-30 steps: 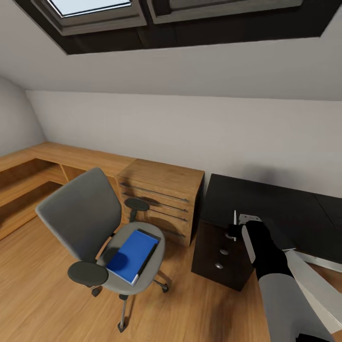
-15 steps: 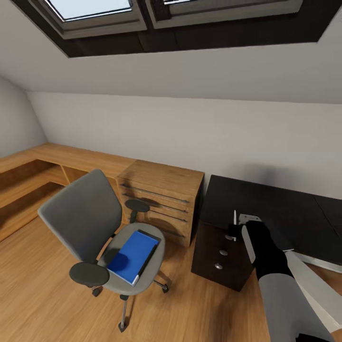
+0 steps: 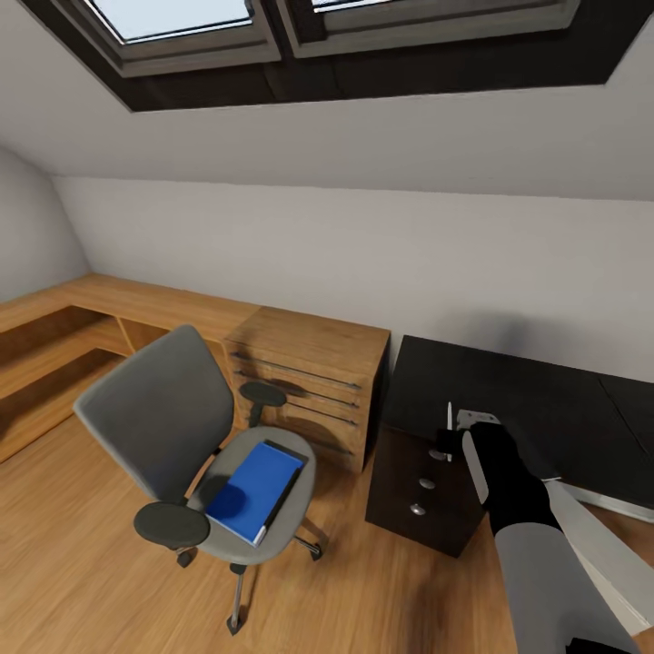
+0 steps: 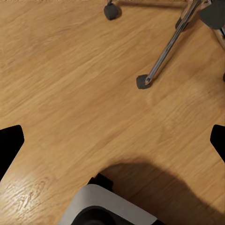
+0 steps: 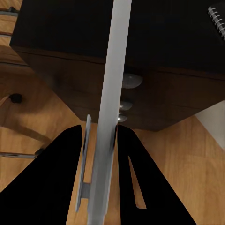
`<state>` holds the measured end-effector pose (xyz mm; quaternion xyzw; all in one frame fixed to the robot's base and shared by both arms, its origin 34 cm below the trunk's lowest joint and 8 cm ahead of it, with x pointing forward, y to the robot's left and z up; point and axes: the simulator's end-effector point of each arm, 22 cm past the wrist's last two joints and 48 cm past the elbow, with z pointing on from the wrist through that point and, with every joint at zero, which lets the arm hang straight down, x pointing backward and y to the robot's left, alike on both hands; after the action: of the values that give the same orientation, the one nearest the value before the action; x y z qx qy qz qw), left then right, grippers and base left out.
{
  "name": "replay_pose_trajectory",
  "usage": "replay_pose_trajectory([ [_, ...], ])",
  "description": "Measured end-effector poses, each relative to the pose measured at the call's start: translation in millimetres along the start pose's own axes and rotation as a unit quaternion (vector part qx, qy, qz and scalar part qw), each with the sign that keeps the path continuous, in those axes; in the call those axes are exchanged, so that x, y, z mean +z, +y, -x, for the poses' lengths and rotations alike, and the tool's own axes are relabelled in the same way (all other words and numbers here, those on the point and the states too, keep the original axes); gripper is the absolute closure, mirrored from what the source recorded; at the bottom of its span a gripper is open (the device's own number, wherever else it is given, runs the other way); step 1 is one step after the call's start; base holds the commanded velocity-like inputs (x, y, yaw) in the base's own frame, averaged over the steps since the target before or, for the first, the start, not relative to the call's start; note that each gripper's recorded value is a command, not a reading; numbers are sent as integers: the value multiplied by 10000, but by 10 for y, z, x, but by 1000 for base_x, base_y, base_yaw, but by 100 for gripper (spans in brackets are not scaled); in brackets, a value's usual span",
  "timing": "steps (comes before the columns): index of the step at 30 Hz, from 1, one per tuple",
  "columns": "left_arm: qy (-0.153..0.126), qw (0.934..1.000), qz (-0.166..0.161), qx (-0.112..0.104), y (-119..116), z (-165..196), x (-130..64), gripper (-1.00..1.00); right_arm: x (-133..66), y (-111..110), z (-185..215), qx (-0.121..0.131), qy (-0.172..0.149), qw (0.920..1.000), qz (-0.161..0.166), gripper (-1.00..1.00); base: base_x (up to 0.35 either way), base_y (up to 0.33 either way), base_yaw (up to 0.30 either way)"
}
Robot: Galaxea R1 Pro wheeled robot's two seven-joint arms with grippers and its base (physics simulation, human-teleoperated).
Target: In the bedroom, organize the workspace by keeping the computer under the desk, ensuring the monitor is on the desk, placing the keyboard on the desk next to the monitor, placing the mouse on the desk next to the keyboard, moving the folder from the swivel chair onto the desk next to the mouse, stacking the notebook on top of the folder with the pen on top of the notebook, and positioning the swivel chair next to the desk.
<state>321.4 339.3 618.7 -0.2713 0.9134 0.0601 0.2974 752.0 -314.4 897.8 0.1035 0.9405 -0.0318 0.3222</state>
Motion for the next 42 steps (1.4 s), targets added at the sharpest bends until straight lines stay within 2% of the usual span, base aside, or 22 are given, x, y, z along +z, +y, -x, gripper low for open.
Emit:
replay_pose_trajectory([
  [7, 0, 10000, 4, -2, 7, 2, 0, -100, 4, 8, -7, 0, -1, 10000, 14, 100, 194, 0, 0],
  [12, 1, 10000, 6, -1, 8, 2, 1, -100, 63, 37, 51, -25, -261, 9997, 18, 100, 54, 0, 0],
  [17, -3, 10000, 10, -9, 9, 6, 2, -100, 150, -15, -8, -74, -279, 9996, -61, 100, 8, 0, 0],
  [22, -7, 10000, 10, -8, 8, 8, 3, -100, 189, -15, 19, -87, -227, 9997, -89, 100, 1, 0, 0],
  [26, -9, 10000, 15, -9, 15, 10, 3, -100, 192, 44, 233, -87, -253, 9996, -91, 100, 0, 0, 0],
  [31, -11, 10000, 11, -6, 12, 11, 3, -100, 242, 109, 434, -107, -138, 9998, -78, 100, 2, 0, 0],
  [42, -14, 10000, 11, 0, 17, 14, 2, -100, 406, -76, 360, -126, 50, 9997, -194, 100, 228, 0, 0],
])
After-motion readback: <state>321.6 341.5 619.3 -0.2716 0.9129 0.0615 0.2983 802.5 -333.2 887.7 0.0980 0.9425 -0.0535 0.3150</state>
